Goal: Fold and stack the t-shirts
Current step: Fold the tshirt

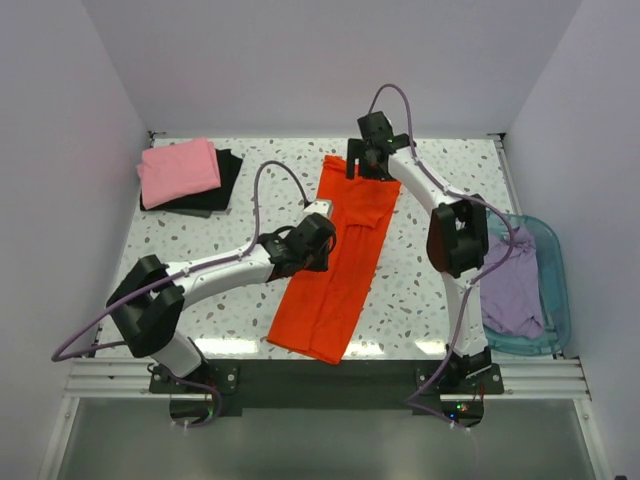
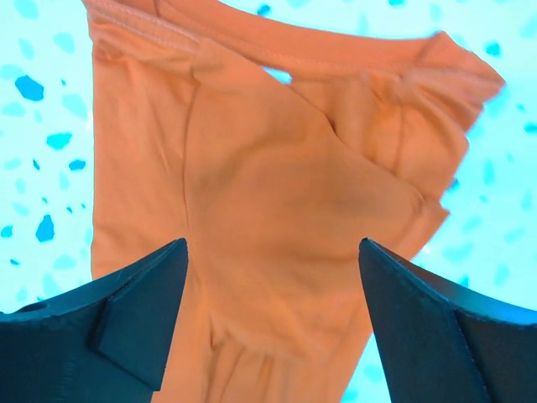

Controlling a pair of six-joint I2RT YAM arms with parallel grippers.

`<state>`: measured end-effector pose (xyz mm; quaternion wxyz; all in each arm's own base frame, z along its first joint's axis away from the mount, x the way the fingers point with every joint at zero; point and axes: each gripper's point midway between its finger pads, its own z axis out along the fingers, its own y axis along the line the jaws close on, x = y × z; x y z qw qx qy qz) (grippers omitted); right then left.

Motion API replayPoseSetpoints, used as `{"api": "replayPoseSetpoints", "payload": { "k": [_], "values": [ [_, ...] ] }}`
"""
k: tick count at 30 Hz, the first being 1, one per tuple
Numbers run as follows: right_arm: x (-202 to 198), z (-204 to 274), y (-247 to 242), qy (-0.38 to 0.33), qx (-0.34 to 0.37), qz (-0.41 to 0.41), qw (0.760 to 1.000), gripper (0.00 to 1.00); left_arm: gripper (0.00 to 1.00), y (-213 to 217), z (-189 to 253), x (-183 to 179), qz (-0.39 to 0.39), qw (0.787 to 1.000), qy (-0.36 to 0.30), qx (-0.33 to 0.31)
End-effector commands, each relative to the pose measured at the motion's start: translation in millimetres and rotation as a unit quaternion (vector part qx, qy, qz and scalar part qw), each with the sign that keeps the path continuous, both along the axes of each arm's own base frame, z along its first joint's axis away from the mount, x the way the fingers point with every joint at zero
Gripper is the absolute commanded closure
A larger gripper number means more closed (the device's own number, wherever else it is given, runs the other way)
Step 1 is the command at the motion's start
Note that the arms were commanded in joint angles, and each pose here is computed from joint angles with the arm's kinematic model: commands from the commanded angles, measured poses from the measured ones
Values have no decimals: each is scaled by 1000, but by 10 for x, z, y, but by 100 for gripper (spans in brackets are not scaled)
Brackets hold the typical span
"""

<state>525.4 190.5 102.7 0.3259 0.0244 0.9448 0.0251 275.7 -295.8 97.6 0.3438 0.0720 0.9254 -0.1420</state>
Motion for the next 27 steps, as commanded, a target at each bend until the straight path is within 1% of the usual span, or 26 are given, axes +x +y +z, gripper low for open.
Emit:
{"api": "replayPoseSetpoints", "payload": {
  "k": [1, 2, 4, 6, 7, 8, 11, 13, 14, 15, 16, 17, 19, 20, 21, 23, 24, 26, 27],
  "values": [
    [-124, -23, -45, -1, 6, -27, 1000, 17, 69, 352, -376, -156, 0, 996, 23, 83],
    [-165, -129, -48, 11, 4, -27, 1000, 19, 72, 444, -494, -216, 7, 995, 33, 96],
    [-161, -319, -14, 27, 5, -20, 999, 25, 75, 517, -595, -266, 20, 994, 40, 98],
    [-147, -457, -6, 39, -1, -19, 999, 29, 79, 640, -770, -395, 33, 992, 60, 105],
    [-158, -615, -16, 54, -10, -17, 998, 30, 80, 666, -818, -426, 38, 992, 65, 104],
    [-112, -622, -4, 51, -11, -16, 998, 31, 83, 745, -920, -518, 41, 990, 77, 113],
    [-34, -810, -6, 62, -22, -15, 998, 31, 84, 834, -1041, -684, 64, 988, 94, 102],
    [-5, -902, 16, 71, -22, -9, 997, 31, 84, 754, -1050, -759, 73, 990, 105, 60],
    [83, -839, 62, 60, -16, -5, 998, 31, 84, 775, -1115, -848, 72, 989, 116, 54],
    [92, -977, 88, 69, -19, 1, 997, 30, 84, 730, -1124, -896, 78, 988, 129, 35],
    [110, -1003, 97, 73, -20, 9, 997, 29, 84, 692, -1136, -915, 79, 988, 133, 23],
    [222, -918, 133, 58, -15, 12, 998, 27, 83, 678, -1163, -959, 79, 987, 139, 17],
    [270, -1047, 151, 63, -22, 24, 997, 23, 80, 568, -1145, -963, 76, 986, 145, -8],
    [366, -963, 181, 47, -17, 26, 998, 20, 77, 511, -1121, -939, 74, 987, 144, -17],
    [391, -1050, 183, 50, -17, 29, 998, 19, 76, 468, -1135, -932, 69, 986, 148, -18],
    [497, -991, 215, 32, -9, 36, 999, 16, 73, 341, -1072, -839, 64, 987, 144, -25],
    [522, -996, 224, 28, -6, 39, 999, 15, 72, 317, -1105, -823, 61, 987, 147, -18],
    [593, -940, 248, 12, -3, 48, 999, 12, 70, 193, -1026, -744, 53, 988, 140, -28],
    [603, -906, 268, 8, 1, 53, 999, 7, 69, 164, -1021, -730, 48, 989, 140, -28]
  ]
}}
